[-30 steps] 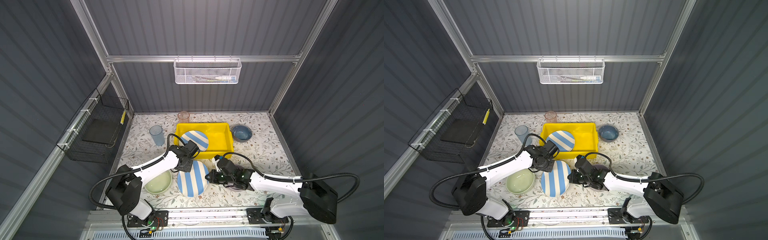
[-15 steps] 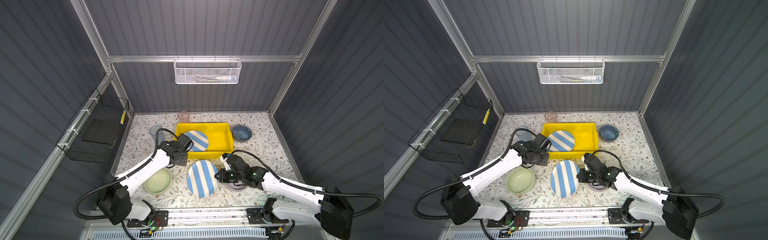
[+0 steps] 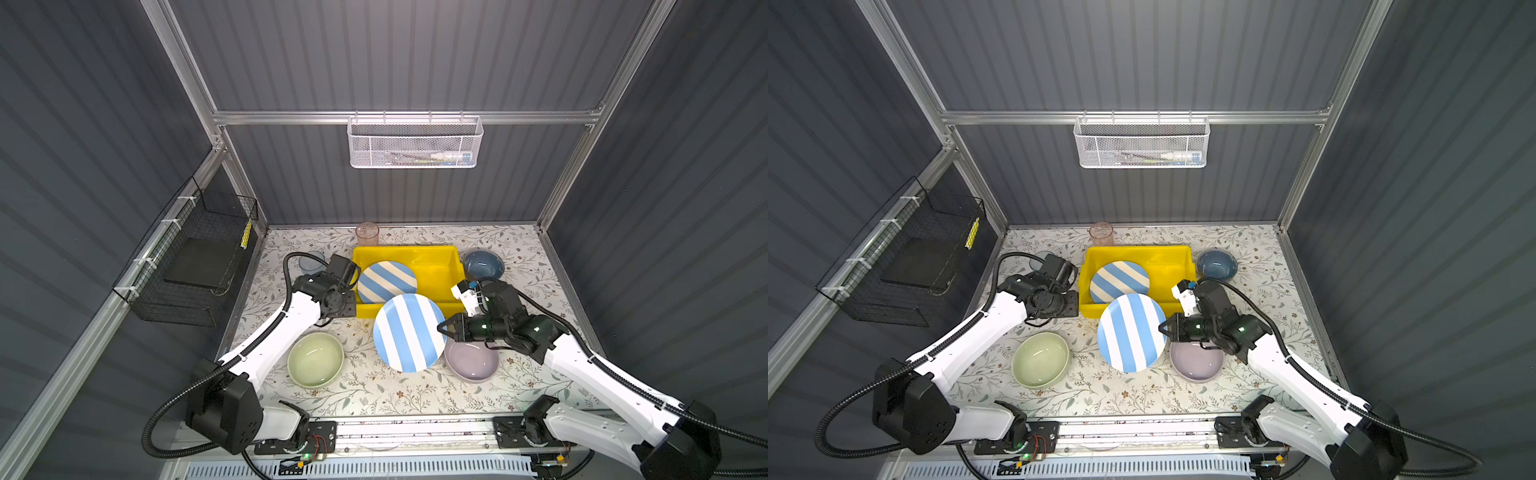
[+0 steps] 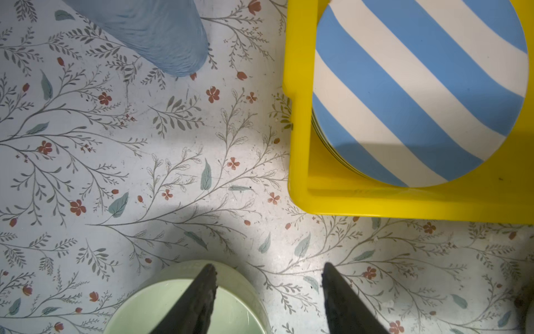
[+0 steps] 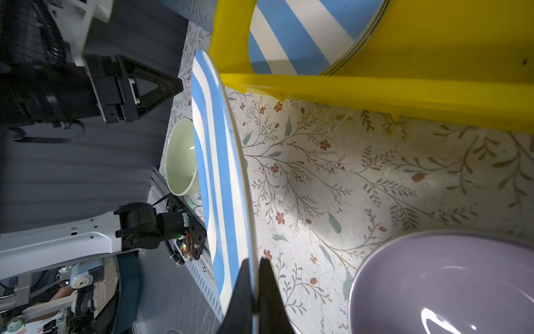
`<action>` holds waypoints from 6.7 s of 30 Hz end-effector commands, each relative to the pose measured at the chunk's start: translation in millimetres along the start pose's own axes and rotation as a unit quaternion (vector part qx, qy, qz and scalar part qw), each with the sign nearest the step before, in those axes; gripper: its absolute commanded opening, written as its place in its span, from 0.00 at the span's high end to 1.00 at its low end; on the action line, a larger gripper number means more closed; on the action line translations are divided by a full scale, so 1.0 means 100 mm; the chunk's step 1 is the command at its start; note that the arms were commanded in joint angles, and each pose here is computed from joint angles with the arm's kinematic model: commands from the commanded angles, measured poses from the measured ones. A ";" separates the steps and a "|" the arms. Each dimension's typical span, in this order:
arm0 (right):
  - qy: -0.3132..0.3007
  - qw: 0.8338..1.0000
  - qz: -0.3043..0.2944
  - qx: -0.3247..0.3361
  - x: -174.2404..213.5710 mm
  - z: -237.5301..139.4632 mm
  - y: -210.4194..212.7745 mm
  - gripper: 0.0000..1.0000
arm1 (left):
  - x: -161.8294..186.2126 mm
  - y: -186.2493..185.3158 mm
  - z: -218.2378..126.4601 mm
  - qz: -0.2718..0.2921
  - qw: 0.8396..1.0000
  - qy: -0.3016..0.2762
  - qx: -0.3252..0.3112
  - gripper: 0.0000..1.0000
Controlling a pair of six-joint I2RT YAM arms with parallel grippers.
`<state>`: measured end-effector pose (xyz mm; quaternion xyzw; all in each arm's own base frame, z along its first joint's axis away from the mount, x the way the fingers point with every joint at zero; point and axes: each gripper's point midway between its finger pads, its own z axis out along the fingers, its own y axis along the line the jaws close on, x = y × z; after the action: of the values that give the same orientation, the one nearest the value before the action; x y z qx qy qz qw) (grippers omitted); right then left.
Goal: Place the mixed dishes into the plastic bin
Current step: 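Lift the striped plate on edge with the right gripper toward the yellow bin, then lower the striped plate into the bin onto the stacked plates, then open the right gripper and release the striped plate in the bin, then move the right gripper to the lavender bowl and pinch its rim, then lift the lavender bowl with the right gripper over the yellow bin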
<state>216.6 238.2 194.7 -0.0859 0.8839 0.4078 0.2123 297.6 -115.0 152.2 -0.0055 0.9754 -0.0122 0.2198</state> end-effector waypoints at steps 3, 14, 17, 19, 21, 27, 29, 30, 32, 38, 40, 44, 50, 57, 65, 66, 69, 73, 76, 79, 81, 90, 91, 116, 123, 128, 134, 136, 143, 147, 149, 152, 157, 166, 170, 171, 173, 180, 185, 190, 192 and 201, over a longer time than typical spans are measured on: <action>-0.049 0.998 -0.034 -0.027 -0.51 -0.13 0.24 1.00 | -0.12 -0.06 0.01 0.002 1.000 -0.011 0.024 0.39; -0.098 0.995 -0.011 -0.004 -1.24 -0.02 0.16 1.00 | -0.10 -0.15 0.21 0.004 0.999 -0.011 0.043 0.48; -0.110 0.994 -0.001 -0.007 -1.39 0.04 0.10 1.00 | -0.13 -0.17 0.29 0.005 0.999 -0.007 0.040 0.53; -0.114 0.993 0.010 -0.007 -1.48 0.09 0.04 1.00 | -0.15 -0.19 0.34 0.007 0.999 -0.006 0.039 0.56; -0.116 0.993 0.019 -0.013 -1.56 0.16 0.00 1.00 | -0.19 -0.21 0.38 0.009 0.999 -0.008 0.039 0.57; -0.108 0.993 0.034 -0.028 -1.73 0.41 -0.09 1.00 | -0.29 -0.26 0.49 0.015 0.999 -0.001 0.034 0.63; -0.105 0.993 0.039 -0.030 -1.77 0.50 -0.13 1.00 | -0.32 -0.26 0.54 0.017 0.999 0.001 0.030 0.64; -0.104 0.993 0.041 -0.032 -1.79 0.53 -0.15 1.00 | -0.32 -0.26 0.56 0.018 0.999 0.004 0.030 0.65; -0.097 0.994 0.045 -0.038 -1.81 0.62 -0.17 1.00 | -0.32 -0.26 0.61 0.018 0.999 0.010 0.027 0.68; -0.084 0.994 0.062 -0.040 -1.80 0.81 -0.29 1.00 | -0.30 -0.25 0.67 0.014 0.999 0.023 0.024 0.77; -0.079 0.994 0.067 -0.035 -1.78 0.87 -0.35 1.00 | -0.29 -0.25 0.67 0.013 0.999 0.026 0.026 0.81; -0.067 0.994 0.079 -0.036 -1.73 0.99 -0.43 1.00 | -0.28 -0.26 0.68 0.015 0.999 0.033 0.028 0.84; -0.044 0.994 0.091 -0.041 -1.60 1.21 -0.48 1.00 | -0.26 -0.27 0.67 0.008 0.999 0.039 0.033 0.86; -0.019 0.993 0.100 -0.053 -1.48 1.46 -0.49 1.00 | -0.21 -0.28 0.64 -0.002 0.998 0.042 0.040 0.89; -0.006 0.992 0.110 -0.058 -1.38 1.62 -0.52 1.00 | -0.15 -0.28 0.61 -0.010 0.998 0.046 0.048 0.91; -0.002 0.992 0.112 -0.056 -1.36 1.64 -0.54 0.99 | -0.15 -0.29 0.60 -0.012 0.998 0.046 0.049 0.91; 0.002 0.992 0.116 -0.054 -1.32 1.66 -0.57 0.95 | -0.14 -0.29 0.59 -0.013 0.997 0.046 0.052 0.91; 0.008 0.993 0.105 -0.049 -1.28 1.66 -0.57 0.80 | -0.13 -0.29 0.58 -0.014 0.997 0.045 0.054 0.91; 0.013 0.995 0.090 -0.032 -1.25 1.65 -0.56 0.75 | -0.12 -0.29 0.58 -0.013 0.997 0.047 0.055 0.91; 0.018 0.997 0.076 -0.008 -1.24 1.64 -0.57 0.73 | -0.11 -0.29 0.58 -0.012 0.997 0.047 0.056 0.91; 0.021 0.998 0.066 0.009 -1.23 1.64 -0.58 0.71 | -0.11 -0.29 0.58 -0.011 0.997 0.047 0.056 0.91; 0.049 0.992 0.007 0.118 -1.09 1.53 -0.63 0.58 | -0.11 -0.28 0.56 -0.006 0.997 0.043 0.056 0.91; 0.042 0.990 0.002 0.133 -1.11 1.52 -0.66 0.57 | -0.11 -0.29 0.56 -0.006 0.997 0.043 0.058 0.91; 0.034 0.980 -0.019 0.195 -1.14 1.38 -0.75 0.48 | -0.04 -0.35 0.54 0.019 0.995 0.052 0.080 0.93; 0.025 0.975 -0.053 0.213 -1.16 1.04 -0.64 0.45 | 0.01 -0.34 0.52 0.026 0.995 0.057 0.082 0.94; 0.020 0.972 -0.085 0.219 -1.13 0.68 -0.50 0.42 | -0.02 -0.35 0.45 0.029 0.994 0.055 0.088 0.90; 0.027 0.962 -0.079 0.259 -0.80 0.16 -0.60 0.40 | -0.06 -0.31 0.35 0.023 0.995 0.049 0.079 0.68; 0.031 0.958 -0.066 0.276 -0.63 -0.01 -0.69 0.39 | -0.09 -0.31 0.28 0.019 0.996 0.040 0.082 0.63; 0.040 0.954 0.024 0.295 -0.03 -0.44 -1.14 0.39 | -0.16 -0.27 0.04 0.015 0.996 0.014 0.085 0.45; 0.026 0.934 0.060 0.350 0.16 -0.74 -1.40 0.41 | -0.13 -0.14 -0.08 0.003 0.998 0.005 0.060 0.36; 0.027 0.927 0.075 0.368 0.24 -0.81 -1.50 0.41 | -0.11 -0.09 -0.13 -0.003 0.998 -0.004 0.055 0.30; 0.033 0.921 0.098 0.377 0.35 -0.82 -1.63 0.43 | -0.08 -0.04 -0.20 -0.009 0.999 -0.015 0.051 0.24; 0.024 0.922 0.138 0.361 0.43 -0.69 -1.76 0.49 | 0.01 0.03 -0.29 -0.005 0.999 -0.016 0.047 0.18; 0.052 0.916 0.169 0.360 0.60 -0.46 -1.96 0.56 | 0.11 0.13 -0.33 0.000 0.999 -0.019 0.033 0.15; 0.060 0.916 0.175 0.357 0.64 -0.39 -2.00 0.65 | 0.10 0.18 -0.33 -0.003 1.000 -0.023 0.020 0.15; 0.062 0.916 0.177 0.355 0.65 -0.38 -2.00 0.66 | 0.09 0.18 -0.34 -0.003 0.999 -0.025 0.020 0.15; 0.063 0.915 0.179 0.356 0.66 -0.36 -2.02 0.70 | 0.07 0.18 -0.36 -0.001 0.999 -0.028 0.018 0.15; 0.081 0.920 0.175 0.341 0.68 -0.30 -1.98 0.87 | 0.05 0.19 -0.36 0.006 0.999 -0.032 0.016 0.16; 0.089 0.928 0.158 0.326 0.67 -0.29 -1.88 0.92 | 0.03 0.14 -0.29 0.009 0.999 -0.027 0.023 0.17; 0.109 0.938 0.128 0.304 0.68 -0.27 -1.70 0.96 | -0.02 0.10 -0.27 0.009 0.999 -0.030 0.028 0.17; 0.123 0.940 0.111 0.299 0.69 -0.24 -1.59 0.96 | -0.03 0.10 -0.27 0.010 0.999 -0.030 0.028 0.18; 0.161 0.965 0.020 0.208 0.61 -0.07 -0.93 1.00 | -0.08 0.11 -0.29 0.008 0.999 -0.034 0.021 0.17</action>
<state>186.2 143.2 78.8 -0.0473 0.9886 0.1301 0.0591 286.1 -101.0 171.0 -0.0001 0.9699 -0.0295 0.2415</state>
